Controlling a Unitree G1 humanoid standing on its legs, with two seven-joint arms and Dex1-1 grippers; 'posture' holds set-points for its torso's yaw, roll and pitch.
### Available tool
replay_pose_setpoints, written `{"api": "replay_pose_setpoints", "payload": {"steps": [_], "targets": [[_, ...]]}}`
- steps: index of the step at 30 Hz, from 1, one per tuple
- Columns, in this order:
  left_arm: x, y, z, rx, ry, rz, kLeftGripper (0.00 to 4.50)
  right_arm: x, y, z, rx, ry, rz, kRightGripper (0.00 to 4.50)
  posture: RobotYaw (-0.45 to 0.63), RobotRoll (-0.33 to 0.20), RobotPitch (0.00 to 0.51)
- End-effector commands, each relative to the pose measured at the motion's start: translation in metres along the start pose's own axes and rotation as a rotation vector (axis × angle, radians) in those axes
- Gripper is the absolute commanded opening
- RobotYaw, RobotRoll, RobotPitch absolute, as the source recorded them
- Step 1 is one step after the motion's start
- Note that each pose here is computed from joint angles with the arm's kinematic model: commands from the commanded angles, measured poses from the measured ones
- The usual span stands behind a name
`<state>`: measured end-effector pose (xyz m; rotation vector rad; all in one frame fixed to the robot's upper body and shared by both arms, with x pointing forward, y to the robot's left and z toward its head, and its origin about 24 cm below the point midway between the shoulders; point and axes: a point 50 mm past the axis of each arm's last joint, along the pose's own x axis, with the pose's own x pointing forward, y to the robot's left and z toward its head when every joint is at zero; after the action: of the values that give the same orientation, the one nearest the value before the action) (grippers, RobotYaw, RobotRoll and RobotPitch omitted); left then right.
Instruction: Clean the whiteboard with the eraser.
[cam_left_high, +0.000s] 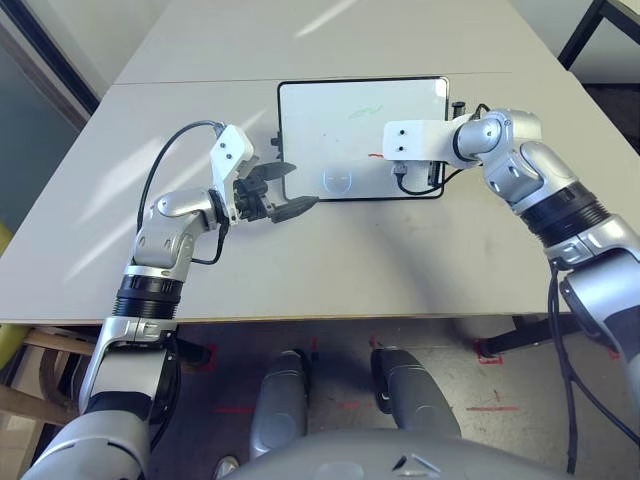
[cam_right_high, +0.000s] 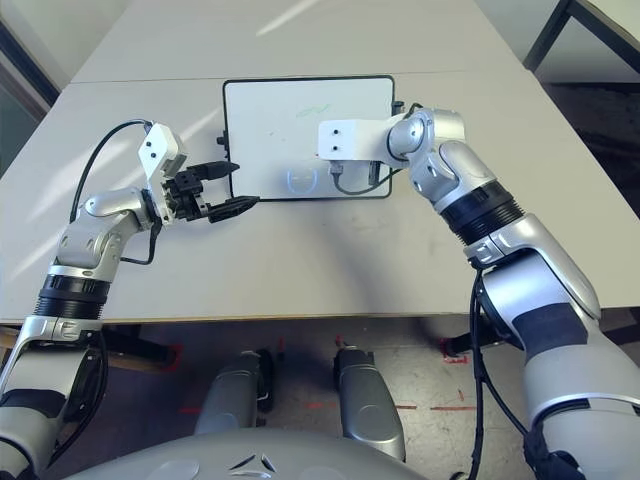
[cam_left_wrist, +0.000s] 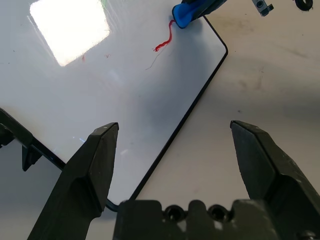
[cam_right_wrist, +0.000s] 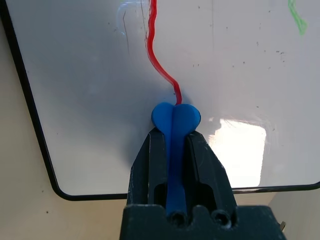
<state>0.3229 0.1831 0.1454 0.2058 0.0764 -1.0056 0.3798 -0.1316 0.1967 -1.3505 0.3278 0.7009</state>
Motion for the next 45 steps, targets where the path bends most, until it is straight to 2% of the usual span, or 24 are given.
{"api": "replay_pose_setpoints", "payload": {"steps": [1,15,18,28,35,39,45], "targets": [[-0.003,-0.001,-0.005,-0.001,0.014,0.004,4.50,0.003,0.000,0.004,0.001,-0.008,0.003,0.25,-0.15,0.000,0.136],[-0.003,-0.001,-0.005,-0.003,0.012,0.009,4.50,0.009,0.004,0.032,-0.028,-0.083,0.033,0.24,-0.14,0.000,0.133],[-0.002,-0.002,-0.005,-0.002,0.011,0.008,4.50,0.010,0.002,0.028,-0.035,-0.056,0.028,0.24,-0.14,0.000,0.132],[-0.001,-0.003,-0.002,-0.001,0.007,0.004,4.50,0.006,-0.006,-0.007,-0.029,0.082,0.029,0.23,-0.14,0.000,0.132],[0.000,-0.004,-0.001,-0.001,0.005,0.000,4.50,0.003,-0.001,-0.027,-0.043,0.135,0.072,0.23,-0.15,0.000,0.135],[0.000,-0.004,0.000,-0.001,0.005,0.000,4.50,0.003,0.003,-0.029,-0.052,0.137,0.089,0.23,-0.15,0.000,0.135],[0.000,-0.005,0.001,-0.002,0.005,0.001,4.50,0.005,0.003,-0.014,-0.046,0.077,0.091,0.23,-0.15,0.000,0.140]]}}
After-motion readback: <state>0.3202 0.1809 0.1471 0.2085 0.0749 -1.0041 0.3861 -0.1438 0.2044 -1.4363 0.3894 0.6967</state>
